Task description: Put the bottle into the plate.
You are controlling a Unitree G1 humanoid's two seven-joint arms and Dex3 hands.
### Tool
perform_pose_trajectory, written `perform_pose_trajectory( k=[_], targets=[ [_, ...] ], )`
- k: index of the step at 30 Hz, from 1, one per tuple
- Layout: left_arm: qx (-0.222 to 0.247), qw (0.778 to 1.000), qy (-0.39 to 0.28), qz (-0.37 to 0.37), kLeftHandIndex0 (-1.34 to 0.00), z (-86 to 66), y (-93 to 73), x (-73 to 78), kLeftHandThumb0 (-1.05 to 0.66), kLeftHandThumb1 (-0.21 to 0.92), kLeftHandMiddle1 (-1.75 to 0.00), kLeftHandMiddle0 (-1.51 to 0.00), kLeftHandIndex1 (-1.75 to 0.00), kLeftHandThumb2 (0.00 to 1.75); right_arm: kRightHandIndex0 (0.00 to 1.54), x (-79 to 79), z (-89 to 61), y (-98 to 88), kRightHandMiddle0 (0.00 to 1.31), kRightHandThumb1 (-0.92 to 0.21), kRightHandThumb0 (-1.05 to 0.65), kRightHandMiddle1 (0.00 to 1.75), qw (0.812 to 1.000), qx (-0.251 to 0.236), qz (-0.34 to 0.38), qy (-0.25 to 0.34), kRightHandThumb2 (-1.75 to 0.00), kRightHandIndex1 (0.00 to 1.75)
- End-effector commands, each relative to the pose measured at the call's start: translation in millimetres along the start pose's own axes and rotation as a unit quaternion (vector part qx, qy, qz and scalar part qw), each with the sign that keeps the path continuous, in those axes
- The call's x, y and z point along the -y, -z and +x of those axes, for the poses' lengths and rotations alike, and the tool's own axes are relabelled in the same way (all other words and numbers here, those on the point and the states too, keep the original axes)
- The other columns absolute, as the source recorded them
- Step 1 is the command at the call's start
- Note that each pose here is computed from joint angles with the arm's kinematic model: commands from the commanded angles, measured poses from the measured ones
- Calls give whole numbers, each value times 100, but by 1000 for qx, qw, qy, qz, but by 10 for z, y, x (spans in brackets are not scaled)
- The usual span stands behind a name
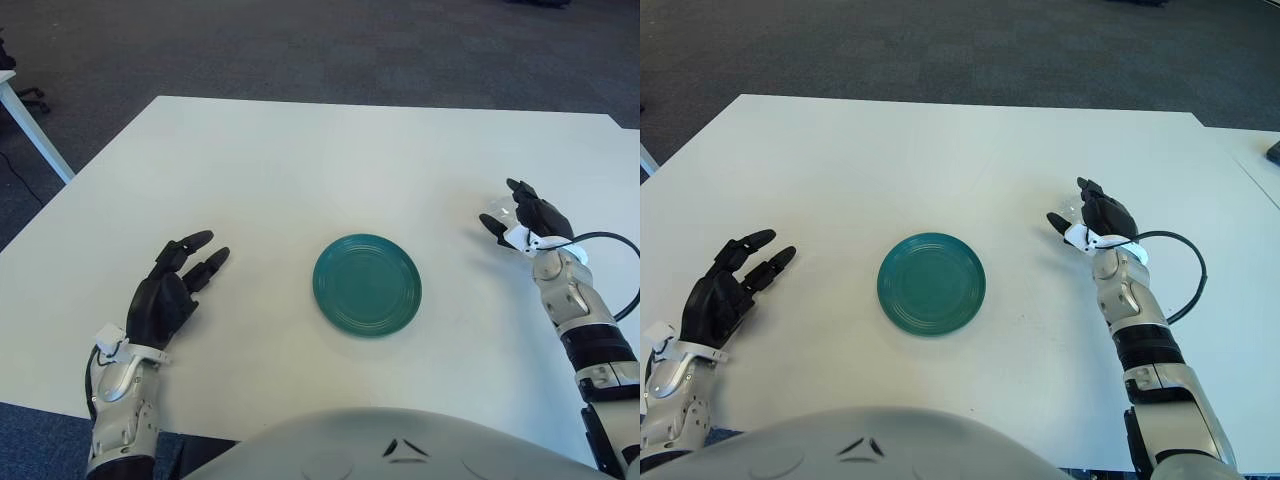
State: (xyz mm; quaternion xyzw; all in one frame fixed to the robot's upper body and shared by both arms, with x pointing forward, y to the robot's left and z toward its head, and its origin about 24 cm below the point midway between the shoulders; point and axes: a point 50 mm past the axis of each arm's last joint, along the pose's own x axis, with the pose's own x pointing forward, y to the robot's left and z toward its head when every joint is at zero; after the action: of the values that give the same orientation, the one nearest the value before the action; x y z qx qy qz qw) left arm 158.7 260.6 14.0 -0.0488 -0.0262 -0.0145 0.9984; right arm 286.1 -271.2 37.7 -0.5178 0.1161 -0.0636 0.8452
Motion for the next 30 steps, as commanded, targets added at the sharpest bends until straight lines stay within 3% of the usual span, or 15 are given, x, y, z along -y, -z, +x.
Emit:
perform_pose_trajectory(
  k=[1, 18, 23, 25, 27, 29, 30],
  targets=[
    [6, 1000, 7, 4, -26, 22, -49, -20, -64, 92, 0, -67, -80, 96, 25, -323, -129, 119, 0, -92, -105, 34, 997, -33, 19, -60, -68, 1],
    [6, 1000, 7, 4, -26, 13, -70, -14, -64, 92, 0, -67, -80, 96, 28, -318, -151, 132, 0, -92, -105, 42, 998, -37, 33, -32, -59, 1],
    [6, 1000, 8, 3, -26, 12, -70, -1, -64, 92, 0, -67, -80, 96, 36, -301, -156, 142, 0, -92, -104, 55, 999, -35, 38, -3, -47, 3],
    [6, 1000, 8, 3, -26, 11, -71, 2, -64, 92, 0, -67, -80, 96, 44, -292, -162, 141, 0, -92, -100, 69, 999, -32, 39, 10, -38, 7],
    [7, 1000, 8, 3, -26, 10, -71, 6, -64, 92, 0, -67, -80, 96, 43, -283, -166, 141, 0, -92, -95, 81, 998, -31, 40, 23, -31, 24],
    [7, 1000, 8, 3, -26, 10, -71, 11, -64, 92, 0, -67, -80, 96, 31, -277, -167, 143, 0, -92, -86, 109, 998, -33, 40, 35, -18, 65],
    [7, 1000, 8, 3, -26, 10, -71, 12, -64, 92, 0, -67, -80, 96, 29, -276, -167, 144, 0, -92, -85, 113, 998, -33, 40, 38, -16, 72]
  ],
)
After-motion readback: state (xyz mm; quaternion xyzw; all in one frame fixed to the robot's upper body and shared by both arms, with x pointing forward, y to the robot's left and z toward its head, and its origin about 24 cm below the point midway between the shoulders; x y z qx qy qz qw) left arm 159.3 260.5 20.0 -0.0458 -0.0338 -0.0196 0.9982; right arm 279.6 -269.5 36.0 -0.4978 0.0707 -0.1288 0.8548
